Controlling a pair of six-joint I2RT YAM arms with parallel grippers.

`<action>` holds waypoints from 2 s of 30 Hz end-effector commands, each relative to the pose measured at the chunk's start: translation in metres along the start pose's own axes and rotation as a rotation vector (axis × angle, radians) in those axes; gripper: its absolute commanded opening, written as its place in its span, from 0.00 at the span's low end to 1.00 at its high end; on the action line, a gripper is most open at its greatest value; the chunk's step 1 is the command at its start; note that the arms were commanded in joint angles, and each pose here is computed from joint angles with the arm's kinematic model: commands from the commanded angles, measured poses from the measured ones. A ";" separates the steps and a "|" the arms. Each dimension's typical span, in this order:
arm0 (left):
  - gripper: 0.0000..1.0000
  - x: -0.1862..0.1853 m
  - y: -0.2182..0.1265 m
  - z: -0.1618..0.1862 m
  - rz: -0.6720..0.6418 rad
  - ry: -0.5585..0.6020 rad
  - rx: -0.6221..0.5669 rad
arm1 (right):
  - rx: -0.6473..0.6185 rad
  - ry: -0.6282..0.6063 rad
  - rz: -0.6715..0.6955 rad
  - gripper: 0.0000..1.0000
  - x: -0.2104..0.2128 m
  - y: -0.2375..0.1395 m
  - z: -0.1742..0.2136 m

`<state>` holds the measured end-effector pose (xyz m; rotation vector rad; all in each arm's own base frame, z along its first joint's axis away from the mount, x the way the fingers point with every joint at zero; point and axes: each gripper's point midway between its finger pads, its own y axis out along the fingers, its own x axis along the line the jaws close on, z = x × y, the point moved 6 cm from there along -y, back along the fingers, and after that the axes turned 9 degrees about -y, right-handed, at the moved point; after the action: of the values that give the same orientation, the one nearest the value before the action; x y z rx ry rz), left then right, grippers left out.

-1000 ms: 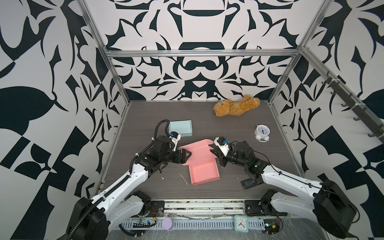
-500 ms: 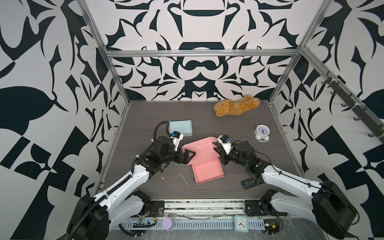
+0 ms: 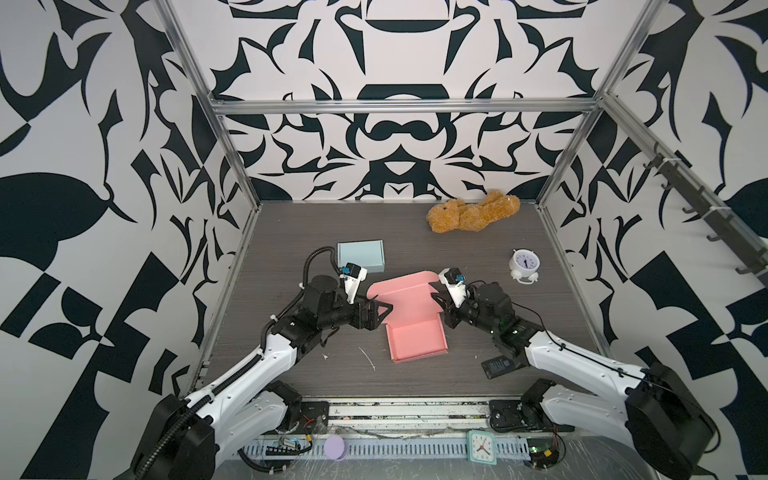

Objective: Fold the paper box

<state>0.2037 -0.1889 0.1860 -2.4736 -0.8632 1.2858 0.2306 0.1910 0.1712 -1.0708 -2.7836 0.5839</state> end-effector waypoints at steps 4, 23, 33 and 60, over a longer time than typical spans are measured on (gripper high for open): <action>0.99 0.012 0.007 0.010 -0.025 -0.015 0.017 | -0.025 0.004 0.022 0.00 -0.004 -0.001 -0.006; 0.58 0.033 0.024 0.016 -0.088 -0.043 0.027 | -0.010 0.016 0.022 0.00 -0.005 0.002 -0.005; 0.32 0.038 0.022 0.024 -0.107 -0.064 0.044 | -0.005 0.020 0.029 0.00 -0.005 0.003 -0.004; 0.11 0.031 0.010 0.020 -0.128 -0.008 0.032 | 0.020 0.016 0.030 0.10 -0.006 0.004 -0.003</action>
<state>0.2052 -0.1808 0.1441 -2.3384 -0.9660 1.2896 0.2329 0.1891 0.1593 -1.0788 -2.7270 0.6326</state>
